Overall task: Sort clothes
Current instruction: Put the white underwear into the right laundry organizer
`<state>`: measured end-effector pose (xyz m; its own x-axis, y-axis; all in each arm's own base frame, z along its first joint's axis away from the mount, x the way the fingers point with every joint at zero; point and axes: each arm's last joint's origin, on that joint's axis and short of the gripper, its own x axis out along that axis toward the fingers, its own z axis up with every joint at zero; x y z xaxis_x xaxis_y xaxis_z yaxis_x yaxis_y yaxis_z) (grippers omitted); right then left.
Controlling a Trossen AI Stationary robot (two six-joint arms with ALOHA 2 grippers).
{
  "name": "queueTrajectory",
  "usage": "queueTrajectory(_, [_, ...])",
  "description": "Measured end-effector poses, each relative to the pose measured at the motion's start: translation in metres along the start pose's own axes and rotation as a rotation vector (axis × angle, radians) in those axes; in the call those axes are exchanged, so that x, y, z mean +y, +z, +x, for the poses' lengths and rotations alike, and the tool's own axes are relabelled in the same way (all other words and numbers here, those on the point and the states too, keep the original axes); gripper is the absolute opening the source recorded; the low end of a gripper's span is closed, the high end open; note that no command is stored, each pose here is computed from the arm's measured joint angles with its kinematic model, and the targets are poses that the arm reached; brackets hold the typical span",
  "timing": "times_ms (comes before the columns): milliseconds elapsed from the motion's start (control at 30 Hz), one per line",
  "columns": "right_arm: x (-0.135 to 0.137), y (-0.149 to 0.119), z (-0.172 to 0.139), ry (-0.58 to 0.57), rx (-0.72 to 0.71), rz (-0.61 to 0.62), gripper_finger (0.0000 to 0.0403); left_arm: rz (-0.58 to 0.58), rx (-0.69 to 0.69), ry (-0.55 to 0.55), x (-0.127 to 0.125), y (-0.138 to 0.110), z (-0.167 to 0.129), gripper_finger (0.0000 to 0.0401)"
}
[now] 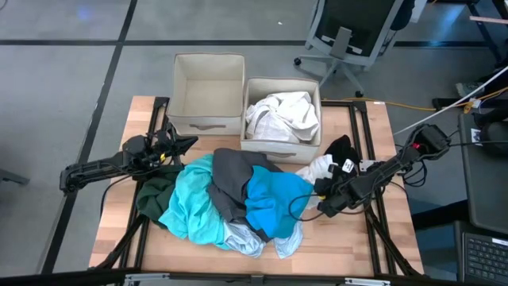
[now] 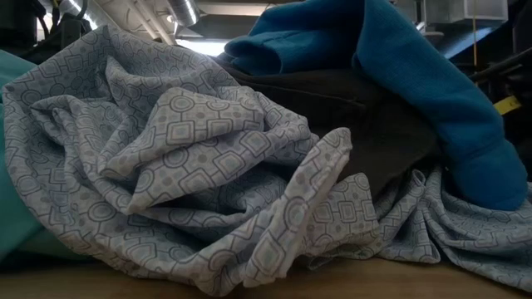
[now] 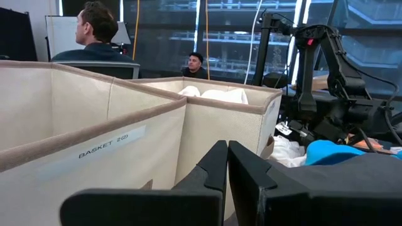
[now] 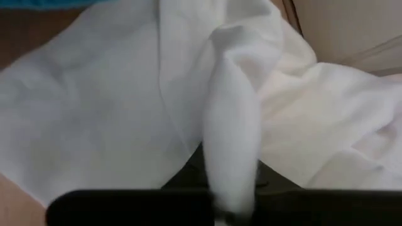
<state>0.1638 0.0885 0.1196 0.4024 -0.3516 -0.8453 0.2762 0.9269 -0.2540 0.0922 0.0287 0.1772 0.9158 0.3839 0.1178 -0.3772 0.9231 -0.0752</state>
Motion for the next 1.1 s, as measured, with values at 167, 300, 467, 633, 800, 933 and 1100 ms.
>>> queueTrajectory(167, [0.001,0.012,-0.013,-0.019,0.053,-0.029,0.0030,0.000,0.000,0.000,0.000,0.000,0.000,0.0006])
queueTrajectory(300, [0.002,0.024,-0.026,-0.041,0.080,-0.049,0.0013,0.000,0.000,0.000,0.000,0.000,0.000,0.0006])
queueTrajectory(467, [0.001,0.036,-0.042,-0.069,0.099,-0.066,0.0011,0.000,0.000,0.000,0.000,0.000,0.000,0.0006])
queueTrajectory(633, [-0.002,0.050,-0.060,-0.093,0.124,-0.078,0.0018,0.000,0.000,0.000,0.000,0.000,0.000,0.0006])
queueTrajectory(800, [-0.006,0.065,-0.083,-0.097,0.127,-0.080,0.0011,0.000,0.000,0.000,0.000,0.000,0.000,0.0006])
queueTrajectory(933, [-0.015,0.075,-0.103,-0.109,0.095,-0.042,0.0014,0.000,0.001,0.000,0.000,0.000,0.000,0.0006])
queueTrajectory(1100, [-0.028,0.086,-0.130,-0.102,0.038,0.018,0.0011,0.000,0.001,0.000,0.000,0.000,0.000,0.0006])
